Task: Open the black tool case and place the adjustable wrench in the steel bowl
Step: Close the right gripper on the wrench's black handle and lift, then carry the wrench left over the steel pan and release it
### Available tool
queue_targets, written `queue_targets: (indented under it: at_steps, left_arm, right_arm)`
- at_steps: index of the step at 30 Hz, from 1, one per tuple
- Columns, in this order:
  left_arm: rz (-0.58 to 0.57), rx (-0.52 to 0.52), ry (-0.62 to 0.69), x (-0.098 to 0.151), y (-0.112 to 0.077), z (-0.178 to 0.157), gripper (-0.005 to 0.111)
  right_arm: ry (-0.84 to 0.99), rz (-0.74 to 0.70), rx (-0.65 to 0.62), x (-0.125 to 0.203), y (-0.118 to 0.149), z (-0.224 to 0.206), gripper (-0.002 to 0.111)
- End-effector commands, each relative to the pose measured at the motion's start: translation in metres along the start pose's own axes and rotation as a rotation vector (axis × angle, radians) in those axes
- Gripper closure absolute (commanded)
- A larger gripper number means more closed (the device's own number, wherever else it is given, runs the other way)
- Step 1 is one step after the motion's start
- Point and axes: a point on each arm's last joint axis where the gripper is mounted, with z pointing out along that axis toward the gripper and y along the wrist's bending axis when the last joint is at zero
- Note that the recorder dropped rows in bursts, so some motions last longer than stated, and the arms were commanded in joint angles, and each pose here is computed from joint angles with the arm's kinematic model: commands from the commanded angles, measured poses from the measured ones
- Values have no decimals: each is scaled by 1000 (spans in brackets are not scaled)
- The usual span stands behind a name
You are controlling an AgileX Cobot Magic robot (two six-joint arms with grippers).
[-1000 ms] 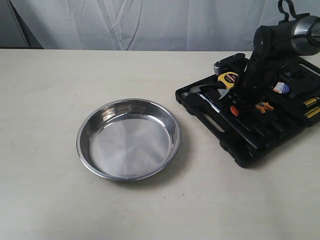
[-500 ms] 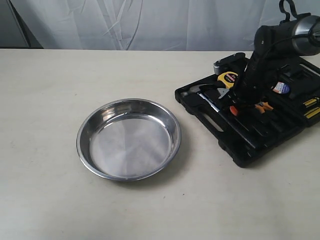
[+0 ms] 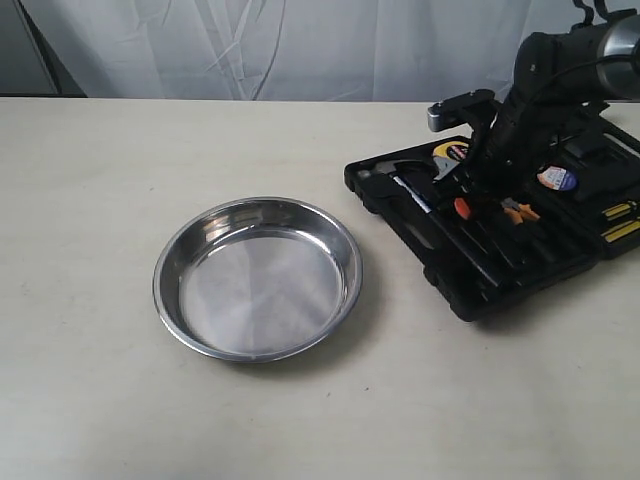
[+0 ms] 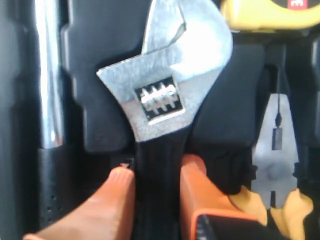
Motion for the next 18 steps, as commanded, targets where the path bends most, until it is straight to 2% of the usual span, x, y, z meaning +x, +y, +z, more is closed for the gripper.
queue_targets:
  at_steps: [1, 12, 18]
  left_arm:
    - [-4, 4, -5, -1, 0, 0, 106]
    - [-4, 4, -5, -1, 0, 0, 106]
    - [-4, 4, -5, -1, 0, 0, 106]
  right_arm:
    - [-45, -6, 13, -4, 0, -21, 109]
    - [-17, -85, 36, -1, -1, -23, 109]
    - [-37, -37, -11, -3, 3, -23, 109]
